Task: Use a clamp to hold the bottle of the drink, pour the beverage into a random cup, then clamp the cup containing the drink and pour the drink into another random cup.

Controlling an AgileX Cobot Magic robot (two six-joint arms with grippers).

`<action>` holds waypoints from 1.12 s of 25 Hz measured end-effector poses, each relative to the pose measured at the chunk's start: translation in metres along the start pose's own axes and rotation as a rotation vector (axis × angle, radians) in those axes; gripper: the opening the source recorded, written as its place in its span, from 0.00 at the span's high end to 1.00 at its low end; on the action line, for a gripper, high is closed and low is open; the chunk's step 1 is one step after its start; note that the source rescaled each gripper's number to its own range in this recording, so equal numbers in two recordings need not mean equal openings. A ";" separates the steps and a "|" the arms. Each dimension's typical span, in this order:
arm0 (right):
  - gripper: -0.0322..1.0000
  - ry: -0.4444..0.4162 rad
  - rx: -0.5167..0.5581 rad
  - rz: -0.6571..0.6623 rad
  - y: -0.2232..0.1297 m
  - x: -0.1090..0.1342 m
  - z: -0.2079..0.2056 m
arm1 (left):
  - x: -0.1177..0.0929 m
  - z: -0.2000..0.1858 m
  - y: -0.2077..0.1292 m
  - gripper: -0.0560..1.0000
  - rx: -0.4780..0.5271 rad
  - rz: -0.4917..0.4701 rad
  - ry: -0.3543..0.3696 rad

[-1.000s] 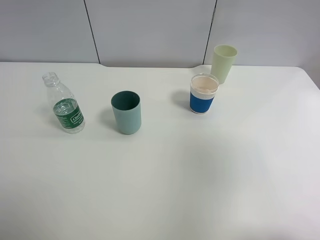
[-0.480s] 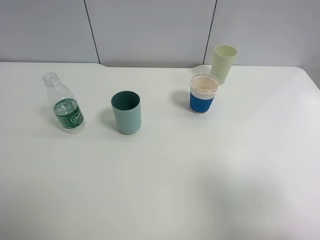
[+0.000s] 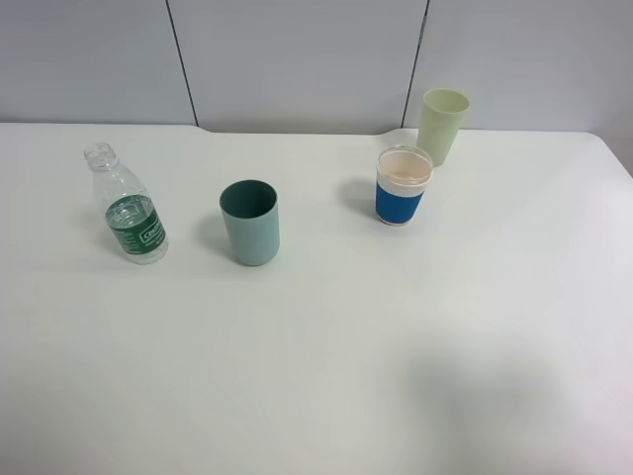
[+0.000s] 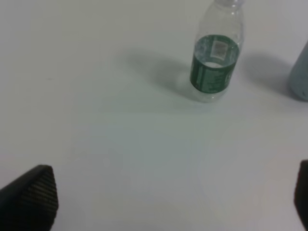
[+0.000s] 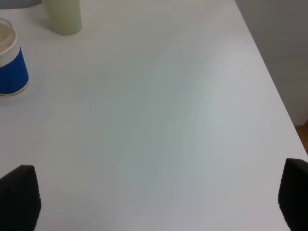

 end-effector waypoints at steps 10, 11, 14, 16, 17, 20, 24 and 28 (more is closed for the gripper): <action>0.04 0.016 0.025 0.010 -0.004 0.002 0.002 | 0.000 0.000 0.000 0.00 0.000 0.000 0.000; 0.04 0.016 0.025 0.010 -0.004 0.002 0.002 | 0.000 0.000 0.000 0.00 0.000 0.000 0.000; 0.04 0.016 0.025 0.010 -0.004 0.002 0.002 | 0.000 0.000 0.000 0.00 0.000 0.000 0.000; 0.05 0.016 0.025 0.010 -0.004 0.002 0.002 | 0.000 0.000 0.000 0.00 0.000 0.000 0.000; 0.05 0.016 0.025 0.010 -0.004 0.002 0.002 | 0.000 0.000 0.000 0.00 0.000 0.000 0.000; 0.05 0.016 0.025 0.010 -0.004 0.002 0.002 | 0.000 0.000 0.000 0.00 0.000 0.000 0.000; 0.05 0.016 0.025 0.011 -0.004 0.002 0.002 | 0.000 0.000 0.000 0.00 0.000 0.000 0.000; 0.05 0.009 0.005 0.020 -0.005 0.002 -0.001 | 0.000 0.000 0.000 0.00 0.000 0.000 0.000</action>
Point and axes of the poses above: a point on each arm's last joint axis where the gripper is mounted, z pointing out along that axis toward the gripper, x along the wrist's bending axis when the last joint is at zero, y = z × x, the point moved 4 cm from there along z, pointing out along that axis toward the gripper, and after that the axes turned 11 degrees about z, right-handed, at the moved point
